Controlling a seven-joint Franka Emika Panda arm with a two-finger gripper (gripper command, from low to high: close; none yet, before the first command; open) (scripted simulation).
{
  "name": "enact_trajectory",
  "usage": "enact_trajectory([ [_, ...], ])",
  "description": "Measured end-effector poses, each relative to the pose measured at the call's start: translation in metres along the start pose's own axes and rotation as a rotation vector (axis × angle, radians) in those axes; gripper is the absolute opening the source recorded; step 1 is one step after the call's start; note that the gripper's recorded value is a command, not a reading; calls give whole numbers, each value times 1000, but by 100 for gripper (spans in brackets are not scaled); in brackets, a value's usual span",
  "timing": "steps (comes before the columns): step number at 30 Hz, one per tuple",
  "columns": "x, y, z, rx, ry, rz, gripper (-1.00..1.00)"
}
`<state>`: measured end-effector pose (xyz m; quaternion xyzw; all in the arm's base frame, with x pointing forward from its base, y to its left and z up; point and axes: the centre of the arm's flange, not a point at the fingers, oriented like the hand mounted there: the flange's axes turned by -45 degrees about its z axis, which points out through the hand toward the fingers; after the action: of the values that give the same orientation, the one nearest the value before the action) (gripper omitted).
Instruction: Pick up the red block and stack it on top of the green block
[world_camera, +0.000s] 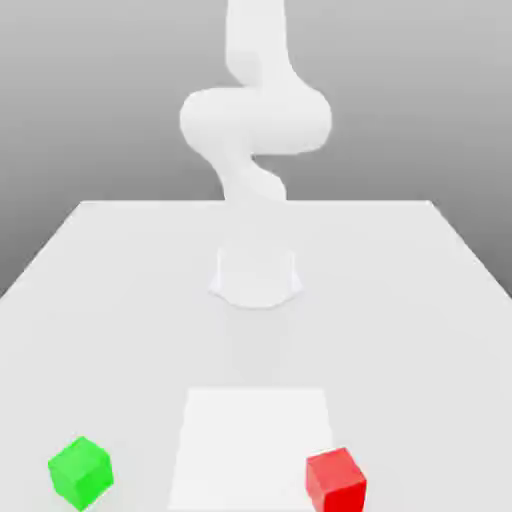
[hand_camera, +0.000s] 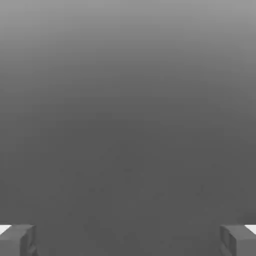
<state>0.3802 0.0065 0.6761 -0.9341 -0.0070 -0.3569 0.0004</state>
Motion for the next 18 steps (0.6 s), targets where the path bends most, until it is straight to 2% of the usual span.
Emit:
enact_trajectory([
  [9,-30,-28,172,30,-254,-104,0],
  [18,-115,-60,319,73,-501,-213,0],
])
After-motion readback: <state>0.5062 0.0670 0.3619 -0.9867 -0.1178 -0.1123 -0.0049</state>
